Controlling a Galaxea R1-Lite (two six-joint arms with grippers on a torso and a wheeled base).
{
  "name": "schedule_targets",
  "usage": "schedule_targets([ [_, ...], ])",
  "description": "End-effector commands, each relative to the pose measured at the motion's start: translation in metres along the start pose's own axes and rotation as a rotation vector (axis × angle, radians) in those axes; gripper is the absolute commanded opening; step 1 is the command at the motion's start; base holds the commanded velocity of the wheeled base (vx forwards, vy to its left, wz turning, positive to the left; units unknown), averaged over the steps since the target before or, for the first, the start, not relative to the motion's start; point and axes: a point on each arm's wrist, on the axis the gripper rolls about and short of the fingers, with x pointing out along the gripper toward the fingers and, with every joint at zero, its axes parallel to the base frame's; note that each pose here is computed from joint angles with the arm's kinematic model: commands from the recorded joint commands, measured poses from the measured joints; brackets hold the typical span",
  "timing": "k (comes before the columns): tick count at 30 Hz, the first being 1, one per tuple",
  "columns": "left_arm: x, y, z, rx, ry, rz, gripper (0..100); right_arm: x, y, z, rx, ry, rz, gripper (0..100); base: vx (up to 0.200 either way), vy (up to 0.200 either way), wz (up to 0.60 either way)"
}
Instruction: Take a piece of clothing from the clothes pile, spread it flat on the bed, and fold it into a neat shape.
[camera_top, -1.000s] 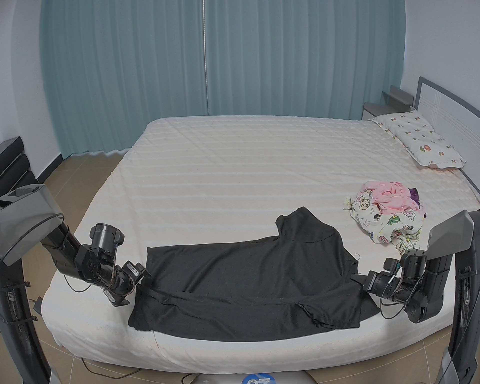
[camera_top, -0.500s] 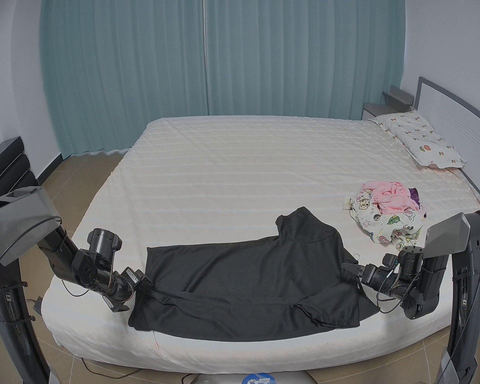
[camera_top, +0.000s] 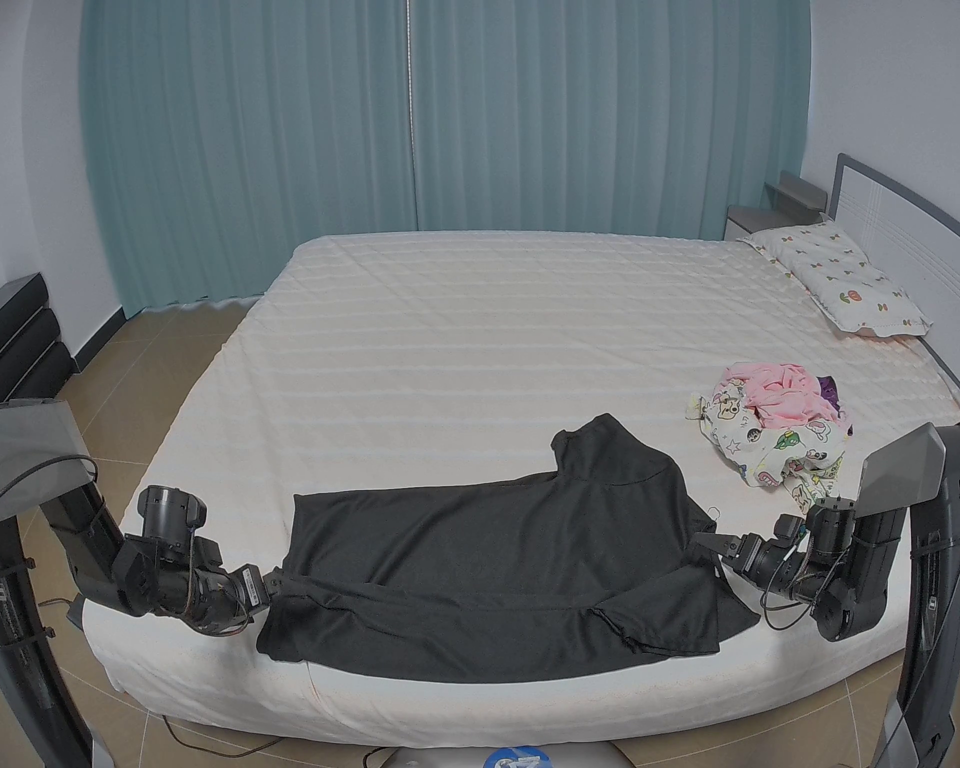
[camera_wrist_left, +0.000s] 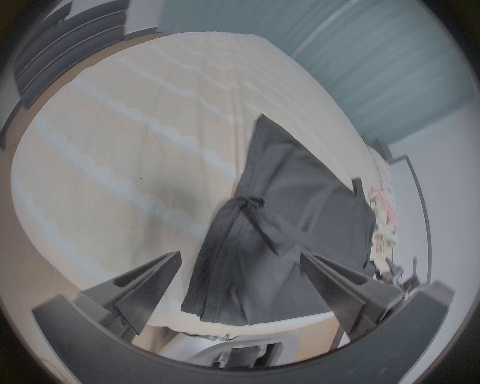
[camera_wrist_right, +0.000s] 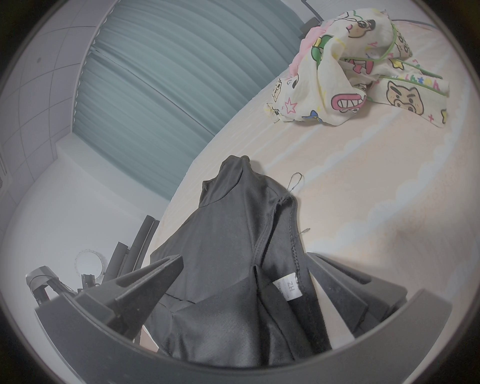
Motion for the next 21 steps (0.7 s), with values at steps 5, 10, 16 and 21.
schedule_targets([
  [5,0.005,0.009,-0.019,0.084,0.047,-0.006,100,-0.006,0.002,-0.004,-0.003,0.010,-0.002,100,0.000,0.000,0.00],
  [10,0.004,0.010,-0.023,0.083,0.060,0.001,100,-0.010,0.004,-0.002,-0.007,0.003,-0.006,100,0.000,0.000,0.00],
  [16,0.004,0.011,-0.026,0.087,0.069,0.005,100,-0.029,0.011,0.008,-0.031,-0.037,-0.023,100,0.000,0.000,0.00],
  [21,0.003,0.011,-0.028,0.084,0.075,0.009,0,-0.046,0.023,0.018,-0.042,-0.075,-0.011,100,0.000,0.000,0.00],
])
